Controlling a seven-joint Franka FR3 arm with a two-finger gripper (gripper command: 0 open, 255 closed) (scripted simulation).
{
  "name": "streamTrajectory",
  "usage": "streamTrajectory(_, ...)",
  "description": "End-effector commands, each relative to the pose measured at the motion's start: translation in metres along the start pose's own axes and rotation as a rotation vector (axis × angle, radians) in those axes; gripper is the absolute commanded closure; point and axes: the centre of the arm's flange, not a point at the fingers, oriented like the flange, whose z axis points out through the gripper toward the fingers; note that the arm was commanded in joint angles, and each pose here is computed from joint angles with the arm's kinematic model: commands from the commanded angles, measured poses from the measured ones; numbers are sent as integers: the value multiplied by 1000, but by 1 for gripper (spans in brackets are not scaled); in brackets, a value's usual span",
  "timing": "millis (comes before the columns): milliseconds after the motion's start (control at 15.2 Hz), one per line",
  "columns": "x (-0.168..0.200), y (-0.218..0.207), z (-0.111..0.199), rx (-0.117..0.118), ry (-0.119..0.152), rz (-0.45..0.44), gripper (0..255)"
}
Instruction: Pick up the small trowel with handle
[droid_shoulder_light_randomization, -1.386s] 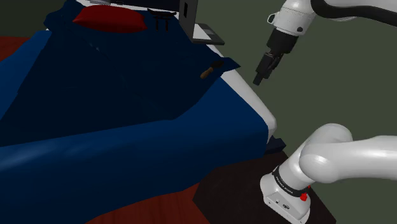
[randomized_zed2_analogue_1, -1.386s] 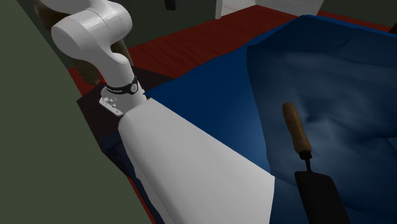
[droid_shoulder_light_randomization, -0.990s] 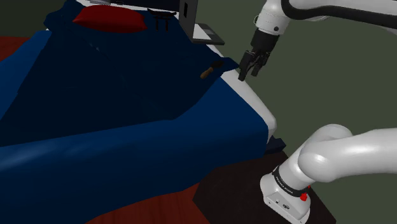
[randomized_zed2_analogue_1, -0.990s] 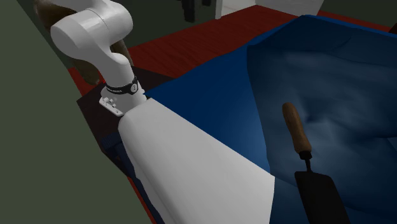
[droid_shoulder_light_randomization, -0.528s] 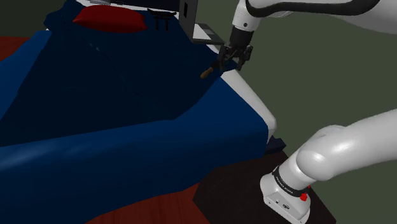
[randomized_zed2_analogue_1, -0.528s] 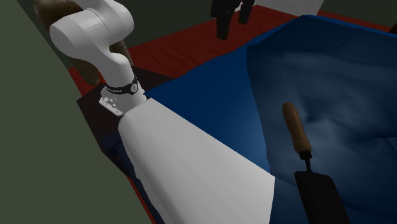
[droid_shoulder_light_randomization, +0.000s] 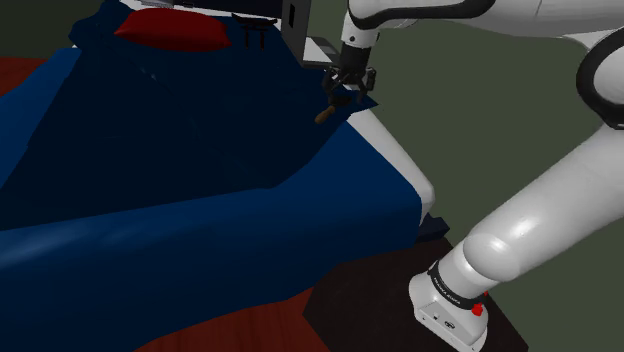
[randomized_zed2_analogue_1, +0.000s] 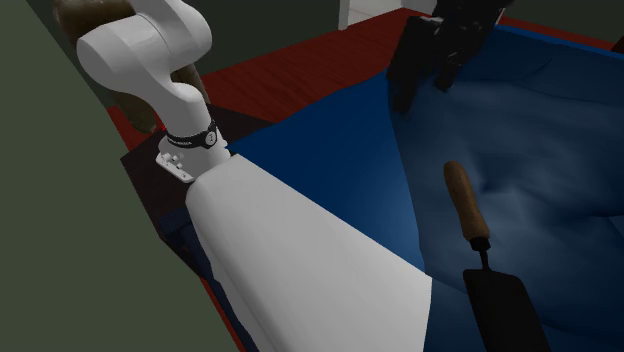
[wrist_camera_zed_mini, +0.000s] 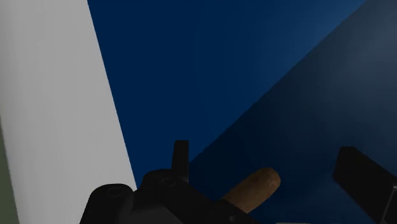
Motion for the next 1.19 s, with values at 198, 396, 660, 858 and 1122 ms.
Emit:
streamTrajectory(198, 64, 7, 15, -30, -12, 161, 0)
streamTrajectory(396, 103, 16, 24, -47, -19, 257, 0)
streamTrajectory(660, 152, 34, 37, -71, -28, 384, 0)
streamTrajectory(858, 187, 52, 47, -88, -36, 479, 0)
streamTrajectory(1122, 200, 59, 61, -94, -38, 513, 0)
